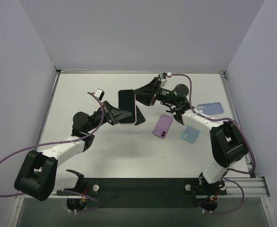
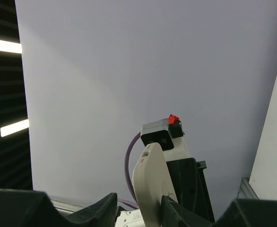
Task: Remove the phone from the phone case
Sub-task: Remove the phone case from the phone.
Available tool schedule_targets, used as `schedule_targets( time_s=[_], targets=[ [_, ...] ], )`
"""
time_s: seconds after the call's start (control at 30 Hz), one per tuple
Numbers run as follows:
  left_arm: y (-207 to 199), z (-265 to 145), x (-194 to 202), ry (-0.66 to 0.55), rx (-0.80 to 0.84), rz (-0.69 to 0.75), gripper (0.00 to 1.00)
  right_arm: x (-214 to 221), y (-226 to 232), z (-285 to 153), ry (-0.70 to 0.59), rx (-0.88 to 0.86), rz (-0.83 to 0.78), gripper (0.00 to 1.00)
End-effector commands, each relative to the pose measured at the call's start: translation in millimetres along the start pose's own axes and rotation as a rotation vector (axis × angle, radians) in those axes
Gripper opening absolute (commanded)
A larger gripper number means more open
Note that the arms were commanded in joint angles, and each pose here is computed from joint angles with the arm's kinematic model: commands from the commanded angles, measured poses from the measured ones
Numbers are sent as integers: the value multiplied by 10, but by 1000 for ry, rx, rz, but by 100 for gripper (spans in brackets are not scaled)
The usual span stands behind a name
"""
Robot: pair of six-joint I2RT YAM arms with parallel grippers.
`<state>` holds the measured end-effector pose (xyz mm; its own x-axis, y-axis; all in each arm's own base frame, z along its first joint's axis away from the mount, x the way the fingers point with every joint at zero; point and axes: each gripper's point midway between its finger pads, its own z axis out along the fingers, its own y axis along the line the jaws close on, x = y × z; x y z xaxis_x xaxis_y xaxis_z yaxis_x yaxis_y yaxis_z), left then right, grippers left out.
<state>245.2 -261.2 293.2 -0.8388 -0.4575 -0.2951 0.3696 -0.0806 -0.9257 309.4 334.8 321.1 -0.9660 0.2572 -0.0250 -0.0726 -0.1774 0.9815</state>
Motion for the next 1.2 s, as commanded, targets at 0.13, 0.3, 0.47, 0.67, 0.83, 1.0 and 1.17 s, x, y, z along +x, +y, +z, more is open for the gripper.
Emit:
schedule_targets(
  time_s=[0.13, 0.3, 0.47, 0.67, 0.83, 1.0, 1.17],
  targets=[
    [-231, 5, -70, -25, 86, 59, 0, 153, 250, 6, 54, -36, -200, 38],
    [-239, -1, -64, -24, 79, 63, 0, 74, 266, 86, 50, -34, -214, 37],
    [-239, -5, -60, -24, 78, 64, 0, -5, 192, 118, 29, -12, -211, 35],
    [-238, -10, -51, -21, 80, 63, 0, -127, 121, 169, -15, 20, -197, 31],
    [-231, -35, -32, -23, 77, 60, 0, -185, 130, 196, -37, 28, -201, 30],
    [-234, -50, -19, -24, 78, 62, 0, -201, 121, 213, -40, 34, -198, 26],
    [-234, -50, -25, -28, 75, 59, 0, -160, 51, 206, -25, 46, -191, 25]
  ],
)
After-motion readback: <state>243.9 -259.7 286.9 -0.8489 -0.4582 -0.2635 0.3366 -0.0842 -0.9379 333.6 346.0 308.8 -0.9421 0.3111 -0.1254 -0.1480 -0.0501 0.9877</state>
